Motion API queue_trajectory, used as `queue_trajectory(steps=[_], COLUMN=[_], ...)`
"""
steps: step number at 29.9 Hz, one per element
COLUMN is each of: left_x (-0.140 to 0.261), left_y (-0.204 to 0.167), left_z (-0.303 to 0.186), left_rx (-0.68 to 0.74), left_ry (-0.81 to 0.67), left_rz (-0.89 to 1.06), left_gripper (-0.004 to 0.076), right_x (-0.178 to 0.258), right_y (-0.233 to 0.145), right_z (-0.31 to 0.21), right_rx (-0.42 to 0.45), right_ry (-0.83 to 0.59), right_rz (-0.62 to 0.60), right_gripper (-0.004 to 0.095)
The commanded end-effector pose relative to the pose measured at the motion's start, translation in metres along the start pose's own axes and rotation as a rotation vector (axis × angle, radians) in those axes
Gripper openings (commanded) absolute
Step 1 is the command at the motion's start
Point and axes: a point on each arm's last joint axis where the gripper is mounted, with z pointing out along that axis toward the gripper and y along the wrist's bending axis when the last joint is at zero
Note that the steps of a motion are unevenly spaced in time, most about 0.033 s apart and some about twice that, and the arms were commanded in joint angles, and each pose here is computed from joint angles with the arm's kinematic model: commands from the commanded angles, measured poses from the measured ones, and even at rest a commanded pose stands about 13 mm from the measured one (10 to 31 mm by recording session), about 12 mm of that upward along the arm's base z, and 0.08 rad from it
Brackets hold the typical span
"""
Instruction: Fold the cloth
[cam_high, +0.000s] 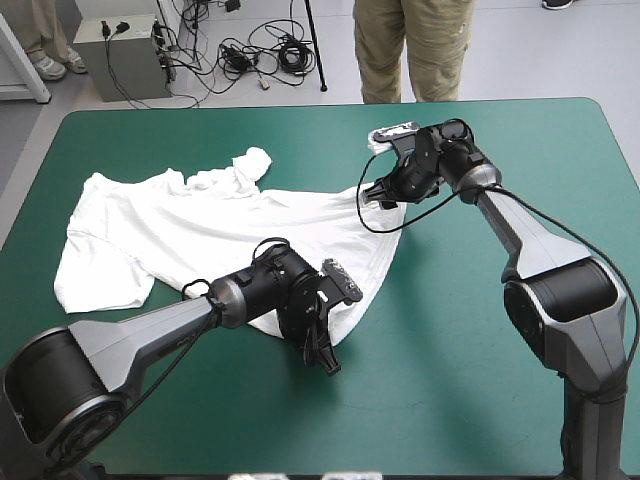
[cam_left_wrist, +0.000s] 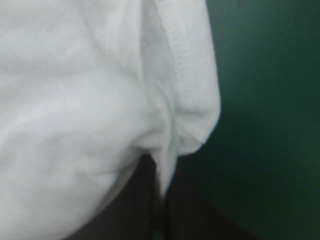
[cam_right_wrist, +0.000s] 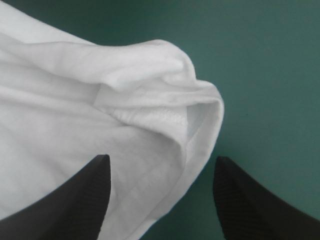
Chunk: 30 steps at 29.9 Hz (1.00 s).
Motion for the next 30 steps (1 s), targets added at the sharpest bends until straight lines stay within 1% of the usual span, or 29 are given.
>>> queue_trajectory(steps=[1, 10, 11, 12, 13, 15, 17, 18, 19, 21, 24, 26, 30], left_x=[0.000, 0.000, 0.000, 0.000, 0.000, -0.001, -0.001, -0.001, -0.002, -0.004, -0.006, -0.006, 0.000], left_y=[-0.010, -0.014, -0.014, -0.014, -0.015, -0.015, -0.015, -0.015, -0.013, -0.006, 0.011, 0.027, 0.062], left_z=[-0.006, -0.006, -0.006, -0.006, -0.006, -0.006, -0.006, -0.007, -0.008, -0.012, -0.023, -0.037, -0.076], left_rx=[0.071, 0.111, 0.115, 0.119, 0.122, 0.127, 0.133, 0.132, 0.124, 0.104, 0.077, 0.066, 0.031], left_ry=[-0.009, -0.009, -0.010, -0.011, -0.011, -0.012, -0.015, -0.017, -0.020, -0.026, -0.038, -0.078, -0.207], left_rz=[-0.022, -0.047, -0.050, -0.052, -0.054, -0.057, -0.063, -0.068, -0.077, -0.107, -0.168, -0.210, -0.310], left_gripper=[-0.0009, -0.0009, -0.0009, -0.0009, -0.0009, -0.0009, -0.0009, -0.0009, -0.0009, -0.0009, -0.0009, -0.0009, -0.0009], right_x=[-0.019, -0.021, -0.019, -0.017, -0.016, -0.013, -0.012, -0.012, -0.012, -0.013, -0.019, -0.025, -0.031], right_y=[-0.001, -0.005, -0.005, -0.005, -0.005, -0.005, -0.005, -0.005, -0.006, -0.006, -0.004, -0.003, -0.006], right_z=[-0.026, 0.016, 0.021, 0.026, 0.029, 0.033, 0.032, 0.031, 0.030, 0.025, 0.003, -0.022, -0.079], right_rx=[0.020, 0.028, 0.028, 0.028, 0.026, 0.024, 0.024, 0.021, 0.021, 0.018, 0.015, 0.008, 0.016], right_ry=[-0.144, -0.086, -0.067, -0.048, -0.033, -0.004, 0.011, 0.017, 0.027, 0.043, 0.021, -0.024, -0.138], right_rz=[0.005, 0.038, 0.051, 0.054, 0.057, 0.059, 0.059, 0.061, 0.065, 0.068, 0.070, 0.071, 0.058], right_gripper=[0.0573, 0.0563, 0.0551, 0.0518, 0.0473, 0.0289, 0.0050, -0.0021, -0.0008, -0.0017, -0.0017, -0.0017, -0.0017])
